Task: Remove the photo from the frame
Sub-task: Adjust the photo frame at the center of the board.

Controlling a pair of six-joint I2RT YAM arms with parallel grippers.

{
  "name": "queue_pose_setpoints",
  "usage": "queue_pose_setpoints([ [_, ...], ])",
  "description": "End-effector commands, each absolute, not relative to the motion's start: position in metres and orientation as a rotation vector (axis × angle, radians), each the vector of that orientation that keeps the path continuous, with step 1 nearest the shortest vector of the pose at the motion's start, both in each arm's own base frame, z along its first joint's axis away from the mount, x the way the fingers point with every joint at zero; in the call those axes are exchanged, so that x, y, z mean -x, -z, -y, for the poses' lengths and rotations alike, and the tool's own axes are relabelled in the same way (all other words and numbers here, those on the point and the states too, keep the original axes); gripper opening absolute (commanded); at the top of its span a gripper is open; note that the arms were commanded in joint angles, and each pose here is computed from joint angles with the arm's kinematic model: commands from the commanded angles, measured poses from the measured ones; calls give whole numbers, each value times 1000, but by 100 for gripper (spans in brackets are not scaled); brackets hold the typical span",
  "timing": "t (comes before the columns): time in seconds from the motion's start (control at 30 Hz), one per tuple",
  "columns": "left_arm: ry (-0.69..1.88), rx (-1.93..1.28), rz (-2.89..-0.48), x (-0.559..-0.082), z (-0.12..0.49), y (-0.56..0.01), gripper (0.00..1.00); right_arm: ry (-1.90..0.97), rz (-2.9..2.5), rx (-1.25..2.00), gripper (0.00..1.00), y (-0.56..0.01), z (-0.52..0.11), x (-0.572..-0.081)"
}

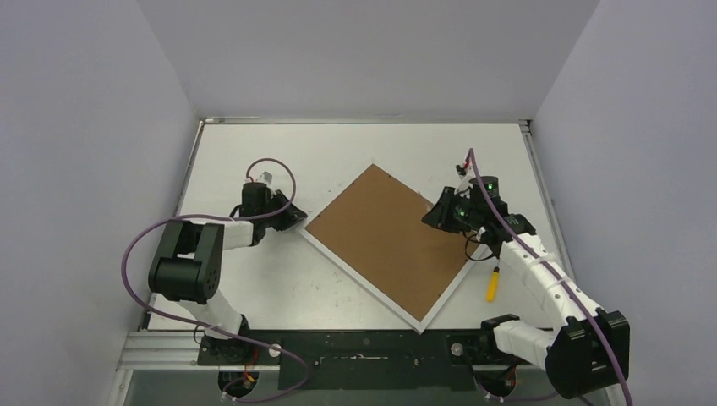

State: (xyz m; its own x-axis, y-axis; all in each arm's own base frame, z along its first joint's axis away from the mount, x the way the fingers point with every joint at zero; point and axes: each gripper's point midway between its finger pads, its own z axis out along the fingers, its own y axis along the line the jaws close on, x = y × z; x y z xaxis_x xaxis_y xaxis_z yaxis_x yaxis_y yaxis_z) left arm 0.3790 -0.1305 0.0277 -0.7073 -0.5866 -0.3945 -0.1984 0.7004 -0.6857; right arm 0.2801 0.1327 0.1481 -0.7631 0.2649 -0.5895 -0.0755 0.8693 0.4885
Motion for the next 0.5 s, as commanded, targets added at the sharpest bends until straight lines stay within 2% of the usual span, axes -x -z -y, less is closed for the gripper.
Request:
queue_pose_setpoints([
  [0.0,856,564,-2233,-367,142,-52,15,-1047,-2225,193,5,-184,-206,-271],
  [0.1,794,573,-2203,-360,132,-70,21,-1168,-2199,354,5,-185,-242,-257],
  [0.3,728,415,-2073,-343,138,-152,52,-1244,-2241,532,5,-169,-285,-239],
  [0.4,814,278,-1982,-326,158,-186,64,-1297,-2259,588,5,-165,-297,-232],
  [0.47,874,236,-1942,-317,169,-196,67,-1315,-2270,622,5,-163,-303,-228],
])
